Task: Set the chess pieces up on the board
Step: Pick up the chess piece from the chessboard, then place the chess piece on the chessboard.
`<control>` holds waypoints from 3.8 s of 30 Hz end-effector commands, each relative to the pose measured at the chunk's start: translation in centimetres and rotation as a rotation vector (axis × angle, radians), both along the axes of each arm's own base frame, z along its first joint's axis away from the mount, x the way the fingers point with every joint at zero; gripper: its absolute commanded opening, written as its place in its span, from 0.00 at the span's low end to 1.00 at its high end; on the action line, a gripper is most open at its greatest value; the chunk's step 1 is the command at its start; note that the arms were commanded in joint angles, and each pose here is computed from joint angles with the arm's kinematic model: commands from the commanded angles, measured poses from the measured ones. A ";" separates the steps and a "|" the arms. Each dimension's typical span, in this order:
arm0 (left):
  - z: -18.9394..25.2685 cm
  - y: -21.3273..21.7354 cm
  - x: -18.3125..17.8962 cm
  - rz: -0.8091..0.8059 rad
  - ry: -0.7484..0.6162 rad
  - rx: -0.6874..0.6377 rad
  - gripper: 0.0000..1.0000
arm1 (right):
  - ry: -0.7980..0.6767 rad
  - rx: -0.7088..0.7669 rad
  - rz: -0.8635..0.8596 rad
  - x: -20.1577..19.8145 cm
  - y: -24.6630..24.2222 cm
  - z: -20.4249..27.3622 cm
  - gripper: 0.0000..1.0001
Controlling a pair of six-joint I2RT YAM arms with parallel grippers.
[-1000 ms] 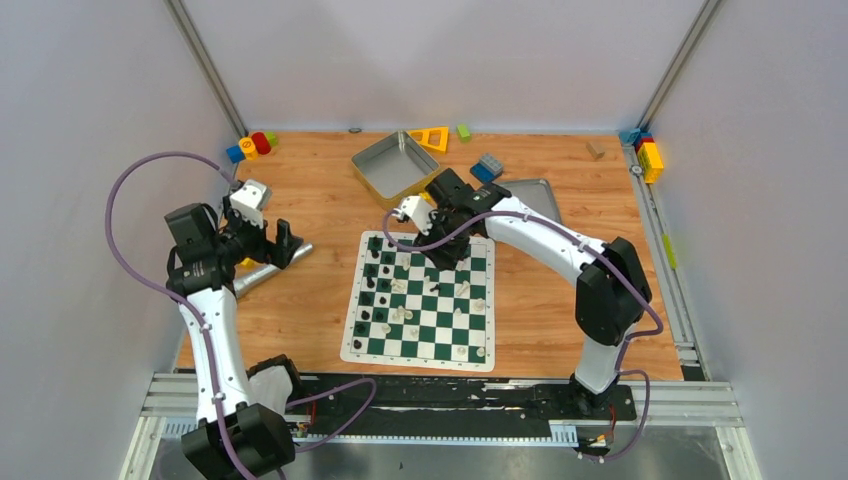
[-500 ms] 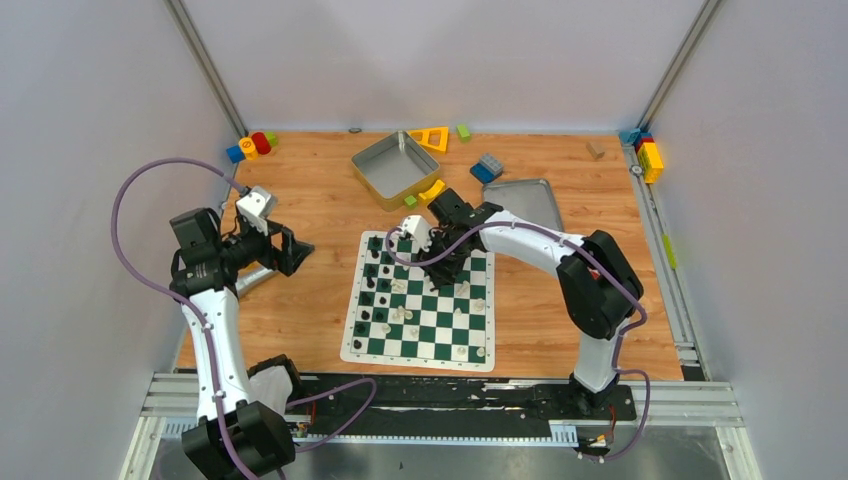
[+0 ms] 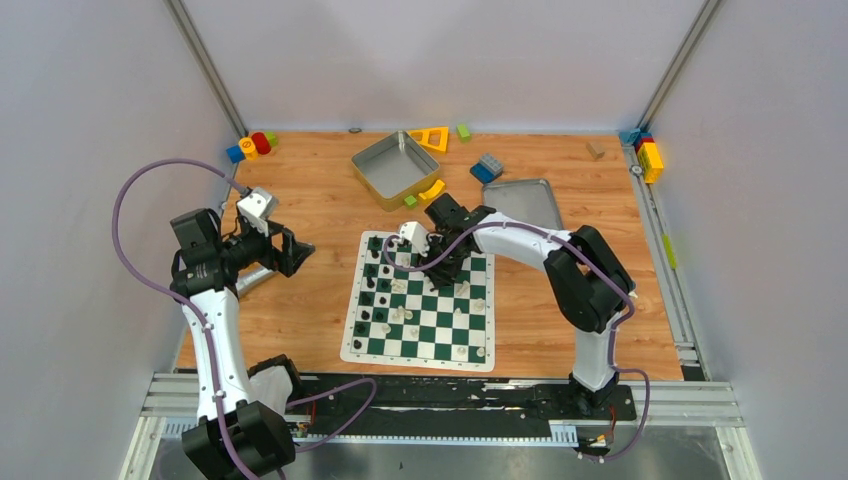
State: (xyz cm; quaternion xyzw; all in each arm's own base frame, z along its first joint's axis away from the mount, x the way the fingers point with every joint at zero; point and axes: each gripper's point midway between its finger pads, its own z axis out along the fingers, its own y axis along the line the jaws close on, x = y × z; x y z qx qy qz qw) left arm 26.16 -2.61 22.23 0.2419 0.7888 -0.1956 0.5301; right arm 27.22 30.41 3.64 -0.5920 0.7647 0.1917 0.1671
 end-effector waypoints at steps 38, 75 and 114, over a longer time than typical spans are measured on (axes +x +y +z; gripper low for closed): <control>0.8 -1.0 0.1 -0.101 -0.082 0.031 0.98 | 0.004 0.037 0.058 -2.1 1.2 1.5 0.00; -6.5 -23.4 2.4 -0.710 -0.493 0.388 0.65 | 0.307 0.457 -0.196 2.3 4.0 11.6 0.00; -6.1 -25.0 2.3 -0.747 -0.502 0.440 0.31 | 0.343 0.466 -0.187 2.1 4.1 11.6 0.00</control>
